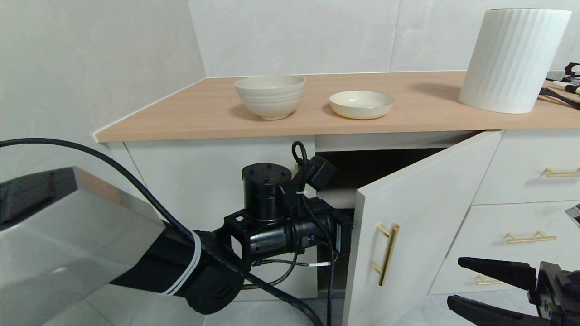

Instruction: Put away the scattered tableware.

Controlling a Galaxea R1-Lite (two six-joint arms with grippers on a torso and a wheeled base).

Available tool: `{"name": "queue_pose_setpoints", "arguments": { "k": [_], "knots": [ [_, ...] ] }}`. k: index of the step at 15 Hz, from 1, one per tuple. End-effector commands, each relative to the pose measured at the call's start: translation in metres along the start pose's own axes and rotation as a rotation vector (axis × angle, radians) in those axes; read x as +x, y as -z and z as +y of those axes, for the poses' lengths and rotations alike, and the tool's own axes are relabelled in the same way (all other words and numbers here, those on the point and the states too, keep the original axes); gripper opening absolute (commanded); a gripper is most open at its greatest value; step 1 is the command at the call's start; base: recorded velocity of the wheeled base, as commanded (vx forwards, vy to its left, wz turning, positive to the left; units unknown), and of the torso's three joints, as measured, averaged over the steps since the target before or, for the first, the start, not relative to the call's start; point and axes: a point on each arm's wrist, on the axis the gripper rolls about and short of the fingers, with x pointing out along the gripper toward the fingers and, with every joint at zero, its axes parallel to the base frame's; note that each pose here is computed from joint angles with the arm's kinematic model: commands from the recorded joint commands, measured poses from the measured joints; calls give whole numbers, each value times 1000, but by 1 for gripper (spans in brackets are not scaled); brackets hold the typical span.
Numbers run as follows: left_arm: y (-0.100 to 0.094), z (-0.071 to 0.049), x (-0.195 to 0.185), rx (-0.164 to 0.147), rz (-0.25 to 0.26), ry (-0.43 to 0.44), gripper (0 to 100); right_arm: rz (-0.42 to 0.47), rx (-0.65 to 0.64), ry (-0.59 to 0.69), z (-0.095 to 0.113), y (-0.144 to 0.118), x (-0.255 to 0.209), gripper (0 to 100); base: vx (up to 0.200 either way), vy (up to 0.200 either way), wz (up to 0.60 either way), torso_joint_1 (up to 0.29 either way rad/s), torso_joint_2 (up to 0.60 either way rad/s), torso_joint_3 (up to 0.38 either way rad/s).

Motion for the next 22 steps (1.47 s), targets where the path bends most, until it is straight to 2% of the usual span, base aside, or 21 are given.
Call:
{"name": "queue_pose_setpoints", "arguments": {
  "k": [1,5,6,10,13,16,22],
  "knots": [
    [8,6,12,-13,25,-26,0,-25,-8,-10,2,-2,-5,100,0,0,0,0,0,0],
    [9,-1,16,-8,22,-41,0,-59,-20,-30,6,-5,-13,100,-150,0,0,2,3,2],
    [11,-7,19,-6,27,-27,0,-74,-27,-46,8,-6,-17,100,0,0,0,0,0,0],
    [9,-15,24,3,18,-12,0,-73,-27,-49,8,-6,-18,100,0,0,0,0,0,0],
    [8,-14,29,-3,34,-16,0,-75,-28,-53,9,-6,-19,100,0,0,0,0,0,0],
    [13,-14,37,-13,52,-17,0,-62,-27,-77,9,-4,-19,100,-200,0,0,5,-1,4],
    [23,-10,47,-17,63,-42,0,-71,-33,-111,12,-5,-25,100,0,0,0,0,0,0]
  ]
}}
